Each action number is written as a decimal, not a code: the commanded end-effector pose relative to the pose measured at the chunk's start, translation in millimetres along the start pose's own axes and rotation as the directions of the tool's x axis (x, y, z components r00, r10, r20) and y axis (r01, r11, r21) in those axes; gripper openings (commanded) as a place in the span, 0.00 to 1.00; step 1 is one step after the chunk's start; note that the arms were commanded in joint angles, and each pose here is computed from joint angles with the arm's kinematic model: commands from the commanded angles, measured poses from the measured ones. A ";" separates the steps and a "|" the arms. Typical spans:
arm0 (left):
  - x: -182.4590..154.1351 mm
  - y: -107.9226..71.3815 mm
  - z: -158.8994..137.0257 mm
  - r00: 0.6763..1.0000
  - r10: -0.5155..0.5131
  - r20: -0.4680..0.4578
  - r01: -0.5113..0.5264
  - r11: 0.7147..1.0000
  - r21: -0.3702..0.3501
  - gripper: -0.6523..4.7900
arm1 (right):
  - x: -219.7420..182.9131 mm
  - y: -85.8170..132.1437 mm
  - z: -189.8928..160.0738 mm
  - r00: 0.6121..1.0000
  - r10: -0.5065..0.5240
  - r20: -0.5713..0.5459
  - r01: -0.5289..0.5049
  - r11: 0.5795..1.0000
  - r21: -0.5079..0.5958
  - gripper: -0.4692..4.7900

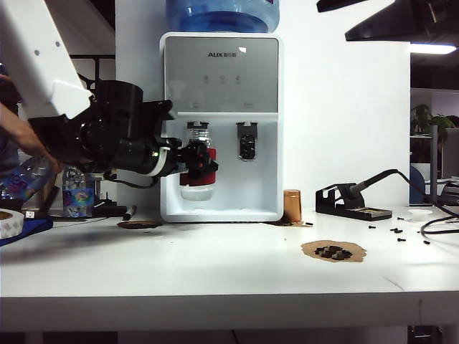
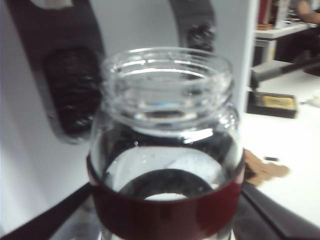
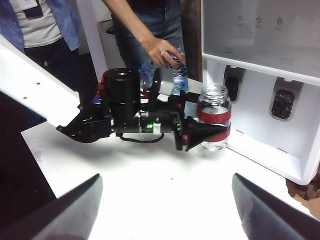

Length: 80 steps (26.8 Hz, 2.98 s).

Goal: Pick up the water bottle with two loops of red belts, then reach the front water dispenser and gently press the gray-black baffle horizontally to get a little water.

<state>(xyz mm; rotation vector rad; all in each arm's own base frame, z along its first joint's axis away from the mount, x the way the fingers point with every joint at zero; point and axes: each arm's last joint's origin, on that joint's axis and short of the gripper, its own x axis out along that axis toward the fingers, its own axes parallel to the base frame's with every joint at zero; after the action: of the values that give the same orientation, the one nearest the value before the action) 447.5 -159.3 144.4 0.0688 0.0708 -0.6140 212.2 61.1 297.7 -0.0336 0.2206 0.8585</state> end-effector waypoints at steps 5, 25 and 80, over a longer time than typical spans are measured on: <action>7.4 5.7 0.8 0.999 0.042 -0.002 -0.042 0.999 0.000 0.11 | -0.8 0.1 4.0 1.000 0.001 0.019 -0.001 1.000 -0.012 0.88; 29.3 17.8 1.5 0.994 0.105 -0.004 -0.105 0.994 0.001 0.11 | -0.9 0.2 4.5 1.000 0.002 0.021 -0.001 1.000 -0.013 0.88; 42.2 32.5 7.4 0.988 0.153 0.021 -0.153 0.988 0.003 0.11 | -1.3 0.2 6.9 1.000 0.001 0.026 0.000 1.000 -0.017 0.88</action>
<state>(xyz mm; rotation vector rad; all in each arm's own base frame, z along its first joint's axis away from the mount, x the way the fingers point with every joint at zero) 498.6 -159.8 139.5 0.0753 0.0930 -0.4819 212.3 61.1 299.9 -0.0352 0.2133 0.8592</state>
